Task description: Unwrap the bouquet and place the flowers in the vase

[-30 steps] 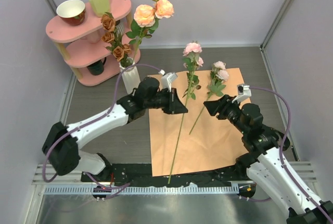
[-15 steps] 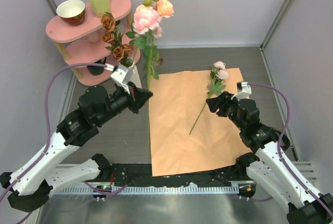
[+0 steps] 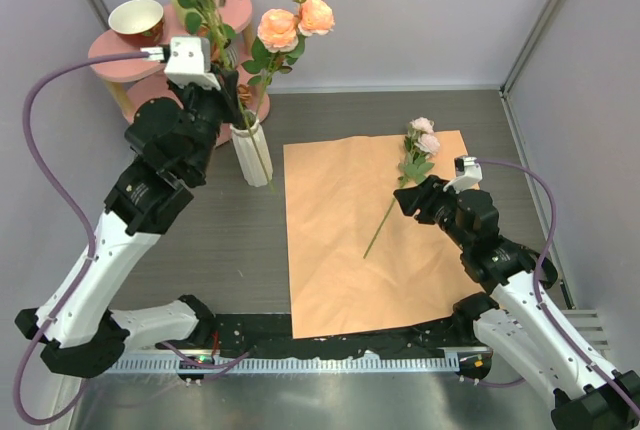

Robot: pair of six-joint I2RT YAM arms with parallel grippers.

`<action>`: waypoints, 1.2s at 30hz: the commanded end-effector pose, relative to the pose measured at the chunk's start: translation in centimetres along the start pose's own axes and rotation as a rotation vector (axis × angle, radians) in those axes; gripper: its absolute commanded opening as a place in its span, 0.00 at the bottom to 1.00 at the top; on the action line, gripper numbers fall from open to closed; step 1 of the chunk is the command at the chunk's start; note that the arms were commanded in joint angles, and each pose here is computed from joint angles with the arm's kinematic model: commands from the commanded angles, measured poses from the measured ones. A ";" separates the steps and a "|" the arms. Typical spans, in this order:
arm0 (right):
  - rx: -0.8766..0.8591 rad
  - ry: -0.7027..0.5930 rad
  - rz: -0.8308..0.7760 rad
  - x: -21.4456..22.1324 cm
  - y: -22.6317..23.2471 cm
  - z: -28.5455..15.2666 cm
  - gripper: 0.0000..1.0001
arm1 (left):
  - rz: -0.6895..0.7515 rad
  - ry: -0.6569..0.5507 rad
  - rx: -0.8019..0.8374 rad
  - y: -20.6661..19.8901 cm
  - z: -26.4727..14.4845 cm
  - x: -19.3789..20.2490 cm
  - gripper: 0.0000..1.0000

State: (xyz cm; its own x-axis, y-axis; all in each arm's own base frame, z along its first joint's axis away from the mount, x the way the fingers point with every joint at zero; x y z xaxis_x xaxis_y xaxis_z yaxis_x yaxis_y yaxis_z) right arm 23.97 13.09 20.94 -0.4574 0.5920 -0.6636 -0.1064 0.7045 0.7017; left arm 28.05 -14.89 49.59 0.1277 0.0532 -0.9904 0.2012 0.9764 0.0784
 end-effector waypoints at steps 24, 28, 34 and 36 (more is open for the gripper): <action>-0.019 -0.071 -0.017 -2.0 1.2 -0.8 0.53 | 0.100 -0.372 -0.393 9.1 6.2 -8.1 0.00; -0.016 -0.071 -0.018 -2.0 1.1 -0.9 0.53 | 0.115 -0.343 -0.385 8.7 7.3 -5.8 0.00; -0.013 -0.068 -0.015 -1.8 0.9 -0.9 0.53 | 0.124 -0.281 -0.391 8.3 8.2 -0.9 0.00; -0.009 -0.061 -0.014 -1.6 0.7 -0.8 0.53 | 0.109 -0.246 -0.419 8.6 8.4 0.8 0.00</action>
State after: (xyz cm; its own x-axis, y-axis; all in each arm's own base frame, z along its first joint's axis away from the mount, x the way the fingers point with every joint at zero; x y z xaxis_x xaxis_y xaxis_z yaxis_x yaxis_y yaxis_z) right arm 23.59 12.54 20.97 -0.4453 0.5934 -0.6705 -0.0933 0.7140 0.6939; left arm 38.39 -9.28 50.77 0.3223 0.2096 -0.9231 -0.1844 0.9704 0.1559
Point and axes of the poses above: each gripper's point midway between its finger pads, its own z axis out along the fingers, its own y axis along the line the jaws close on, x = y × z, the point moved 2 cm from there along -z, back along the fingers, and after that the axes turned 11 degrees about z, right-handed, at the moved point
